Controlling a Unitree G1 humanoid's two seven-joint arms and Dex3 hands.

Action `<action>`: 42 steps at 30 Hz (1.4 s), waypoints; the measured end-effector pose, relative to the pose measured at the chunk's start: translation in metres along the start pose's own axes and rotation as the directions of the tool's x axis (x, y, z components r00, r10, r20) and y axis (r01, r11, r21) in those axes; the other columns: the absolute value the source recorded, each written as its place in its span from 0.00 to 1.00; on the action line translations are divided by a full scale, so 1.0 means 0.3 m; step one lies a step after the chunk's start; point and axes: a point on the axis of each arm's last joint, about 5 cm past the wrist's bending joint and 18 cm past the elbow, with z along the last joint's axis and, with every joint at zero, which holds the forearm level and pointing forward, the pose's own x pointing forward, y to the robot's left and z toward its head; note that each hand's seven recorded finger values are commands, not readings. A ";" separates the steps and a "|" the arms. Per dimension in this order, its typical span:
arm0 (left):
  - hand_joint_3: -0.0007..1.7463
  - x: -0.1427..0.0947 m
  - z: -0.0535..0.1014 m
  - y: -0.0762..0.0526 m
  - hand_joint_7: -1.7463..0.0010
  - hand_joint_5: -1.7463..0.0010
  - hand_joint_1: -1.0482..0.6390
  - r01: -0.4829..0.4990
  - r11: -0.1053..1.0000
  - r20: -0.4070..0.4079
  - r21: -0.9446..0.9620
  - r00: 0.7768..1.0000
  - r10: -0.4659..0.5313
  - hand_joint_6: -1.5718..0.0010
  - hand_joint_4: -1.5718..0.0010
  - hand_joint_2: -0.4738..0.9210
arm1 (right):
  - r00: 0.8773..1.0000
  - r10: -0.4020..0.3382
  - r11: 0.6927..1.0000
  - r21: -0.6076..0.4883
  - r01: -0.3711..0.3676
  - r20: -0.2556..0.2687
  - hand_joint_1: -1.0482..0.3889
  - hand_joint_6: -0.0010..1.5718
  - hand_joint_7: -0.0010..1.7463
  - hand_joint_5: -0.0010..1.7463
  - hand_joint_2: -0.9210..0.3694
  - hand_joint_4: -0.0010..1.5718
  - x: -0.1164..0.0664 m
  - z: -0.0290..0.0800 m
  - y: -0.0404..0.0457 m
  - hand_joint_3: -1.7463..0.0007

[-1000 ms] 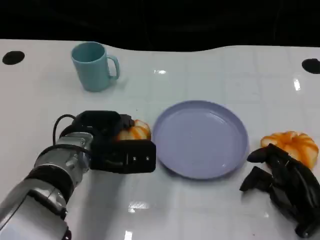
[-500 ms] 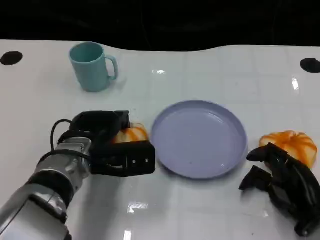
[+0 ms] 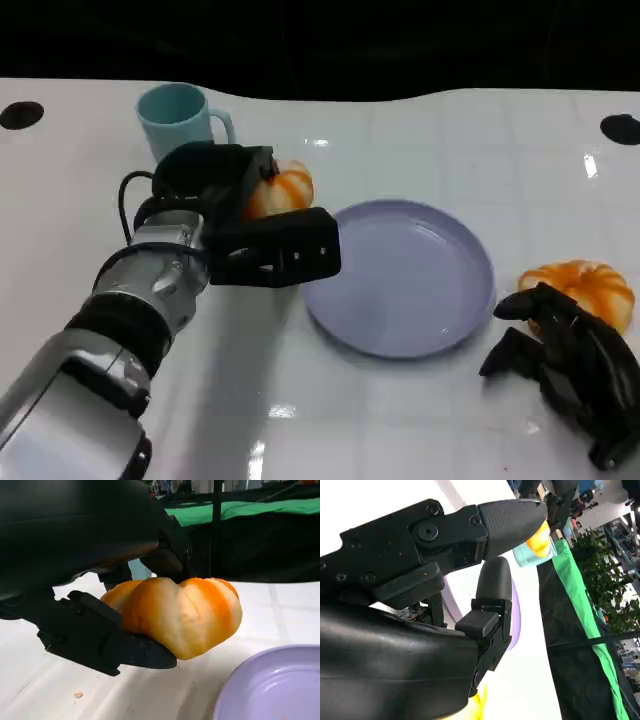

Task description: Grasp the bread from the table and place it into the plate.

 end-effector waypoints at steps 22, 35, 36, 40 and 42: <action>0.38 -0.005 0.124 -0.029 0.47 0.00 0.51 -0.025 0.999 0.314 -0.044 0.949 0.037 0.43 0.45 0.83 | 1.000 0.024 1.000 -0.021 -0.024 0.005 0.36 0.40 0.70 0.90 0.00 0.43 -0.005 -0.002 -0.015 0.85; 0.49 -0.012 0.187 -0.079 0.38 0.00 0.50 0.058 0.998 0.357 -0.005 0.933 -0.053 0.52 0.48 0.81 | 1.000 0.024 1.000 -0.012 -0.024 -0.002 0.36 0.39 0.70 0.88 0.00 0.43 0.001 0.002 -0.013 0.85; 0.47 -0.012 0.189 -0.081 0.39 0.00 0.50 0.063 0.998 0.355 -0.001 0.933 -0.059 0.51 0.48 0.82 | 1.000 0.023 1.000 -0.013 -0.023 -0.002 0.37 0.39 0.70 0.88 0.00 0.43 0.001 0.002 -0.013 0.85; 0.41 -0.012 0.199 -0.083 0.43 0.00 0.49 0.076 0.997 0.358 0.008 0.931 -0.074 0.50 0.48 0.85 | 1.000 0.024 1.000 -0.012 -0.024 -0.001 0.37 0.39 0.71 0.88 0.00 0.42 0.002 0.003 -0.012 0.84; 0.38 -0.012 0.203 -0.085 0.45 0.00 0.48 0.078 0.997 0.361 0.019 0.929 -0.079 0.50 0.48 0.86 | 1.000 0.025 1.000 -0.013 -0.025 -0.002 0.36 0.39 0.71 0.88 0.00 0.42 0.002 0.003 -0.012 0.84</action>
